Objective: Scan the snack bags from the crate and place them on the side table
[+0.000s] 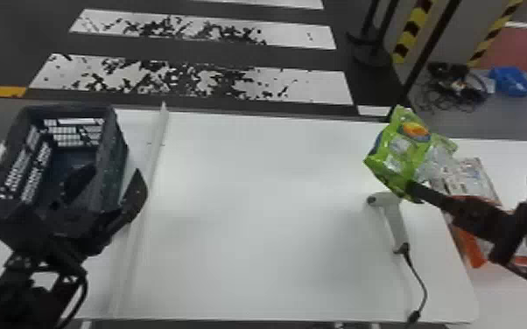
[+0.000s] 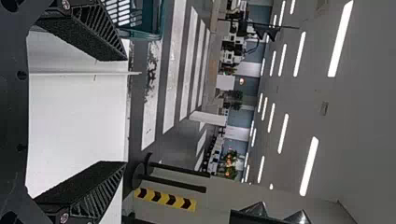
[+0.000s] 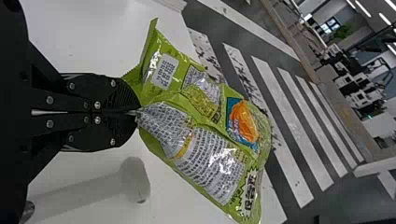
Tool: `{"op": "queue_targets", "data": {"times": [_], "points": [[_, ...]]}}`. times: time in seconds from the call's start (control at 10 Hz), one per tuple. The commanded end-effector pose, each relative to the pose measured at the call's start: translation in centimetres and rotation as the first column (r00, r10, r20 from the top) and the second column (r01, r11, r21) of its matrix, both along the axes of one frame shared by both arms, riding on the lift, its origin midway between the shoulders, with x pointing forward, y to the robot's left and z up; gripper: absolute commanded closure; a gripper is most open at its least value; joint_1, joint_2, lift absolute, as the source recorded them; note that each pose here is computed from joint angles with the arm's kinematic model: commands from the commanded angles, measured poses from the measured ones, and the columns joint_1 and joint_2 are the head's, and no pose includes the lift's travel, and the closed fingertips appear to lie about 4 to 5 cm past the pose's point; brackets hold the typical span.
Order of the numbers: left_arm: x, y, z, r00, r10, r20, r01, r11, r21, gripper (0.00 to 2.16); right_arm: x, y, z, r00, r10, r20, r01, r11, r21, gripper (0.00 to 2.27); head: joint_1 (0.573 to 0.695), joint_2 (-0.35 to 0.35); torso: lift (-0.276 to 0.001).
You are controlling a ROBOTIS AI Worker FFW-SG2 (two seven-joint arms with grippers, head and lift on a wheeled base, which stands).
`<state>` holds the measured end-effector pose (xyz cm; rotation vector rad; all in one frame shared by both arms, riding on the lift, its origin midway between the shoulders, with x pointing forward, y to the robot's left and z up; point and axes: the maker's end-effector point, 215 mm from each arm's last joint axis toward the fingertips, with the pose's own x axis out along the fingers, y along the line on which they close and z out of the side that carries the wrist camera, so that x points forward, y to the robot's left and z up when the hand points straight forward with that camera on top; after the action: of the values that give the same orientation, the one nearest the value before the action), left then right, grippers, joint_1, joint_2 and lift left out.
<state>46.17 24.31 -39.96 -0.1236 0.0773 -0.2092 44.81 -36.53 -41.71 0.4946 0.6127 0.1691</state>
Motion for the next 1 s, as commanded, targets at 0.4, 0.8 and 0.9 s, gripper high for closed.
{"op": "queue_targets", "data": {"times": [0.4,0.8,0.9], "points": [[-0.3,0.1,0.3,1.0,-0.003,0.004,0.003,1.0,0.004,0.08,1.5,-16.7,-1.2,0.898,-0.418,0.136,0.425,0.905,-0.026,2.26,0.695,-0.283,-0.05],[0.1,-0.7,0.6,1.0,-0.017,0.008,0.017,1.0,0.0,0.08,-1.0,-23.1,-7.0,0.81,-0.581,0.082,0.586,0.806,-0.076,2.11,0.695,-0.35,-0.05],[0.2,-0.7,0.7,1.0,-0.018,0.009,0.018,1.0,0.0,0.08,-1.5,-23.8,-8.8,0.795,-0.606,0.038,0.607,0.791,-0.08,1.94,0.695,-0.35,-0.05]]}}
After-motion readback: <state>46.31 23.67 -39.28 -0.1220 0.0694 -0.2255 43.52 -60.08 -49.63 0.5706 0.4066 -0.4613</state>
